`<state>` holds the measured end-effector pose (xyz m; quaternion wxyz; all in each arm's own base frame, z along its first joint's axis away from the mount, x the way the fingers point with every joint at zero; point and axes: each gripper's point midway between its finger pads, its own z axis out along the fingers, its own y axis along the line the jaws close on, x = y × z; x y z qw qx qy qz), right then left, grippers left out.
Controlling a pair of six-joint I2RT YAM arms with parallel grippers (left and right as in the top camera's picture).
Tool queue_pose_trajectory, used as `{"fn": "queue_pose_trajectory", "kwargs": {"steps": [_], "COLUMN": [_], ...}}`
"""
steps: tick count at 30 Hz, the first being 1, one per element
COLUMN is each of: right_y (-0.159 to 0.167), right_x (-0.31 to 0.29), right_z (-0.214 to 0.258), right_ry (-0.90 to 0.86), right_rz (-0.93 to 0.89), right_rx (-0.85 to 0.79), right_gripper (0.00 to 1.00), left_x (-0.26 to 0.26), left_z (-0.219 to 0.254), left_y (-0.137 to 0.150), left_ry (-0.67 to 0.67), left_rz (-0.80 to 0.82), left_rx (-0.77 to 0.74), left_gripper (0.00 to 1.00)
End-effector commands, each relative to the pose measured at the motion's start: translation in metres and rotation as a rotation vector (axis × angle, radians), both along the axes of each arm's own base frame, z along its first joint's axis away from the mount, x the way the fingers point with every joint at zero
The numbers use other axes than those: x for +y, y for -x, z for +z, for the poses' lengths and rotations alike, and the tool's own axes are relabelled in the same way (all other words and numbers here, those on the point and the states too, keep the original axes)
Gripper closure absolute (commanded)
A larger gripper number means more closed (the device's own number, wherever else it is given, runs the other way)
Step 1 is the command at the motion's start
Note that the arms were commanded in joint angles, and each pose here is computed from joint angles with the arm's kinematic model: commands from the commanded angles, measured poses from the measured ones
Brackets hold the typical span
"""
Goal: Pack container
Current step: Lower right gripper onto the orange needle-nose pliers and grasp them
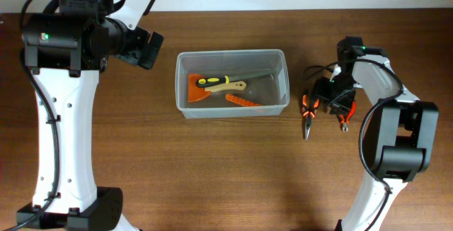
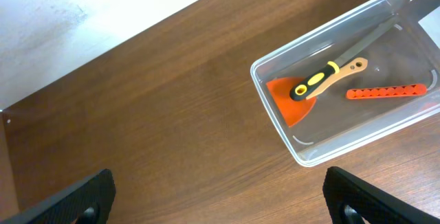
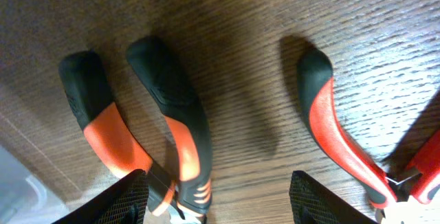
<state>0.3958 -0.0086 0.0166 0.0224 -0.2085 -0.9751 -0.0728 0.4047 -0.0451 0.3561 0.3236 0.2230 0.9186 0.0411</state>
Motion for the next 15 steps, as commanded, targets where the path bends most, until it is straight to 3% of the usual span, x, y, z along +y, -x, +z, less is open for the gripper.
{"fn": "queue_pose_trajectory", "kwargs": {"steps": [1,10,15], "right_y": [-0.006,0.001,0.004], "right_x": [-0.007,-0.007,-0.003], "right_z": [0.009,-0.013,-0.024], "right_ry": [0.075,0.075,0.050], "right_rz": [-0.033,-0.033,-0.032], "right_rx": [-0.020,0.042,0.071], "right_gripper": [0.34,0.35,0.42], "left_x": [-0.002,-0.004,-0.004], "left_z": [0.002,0.001,0.001], "left_y": [0.002,0.003,0.003], "left_ry": [0.021,0.032,0.032], "left_rz": [0.003,-0.006,-0.006], "left_rx": [0.001,0.005,0.005], "left_gripper": [0.01,0.01,0.01]}}
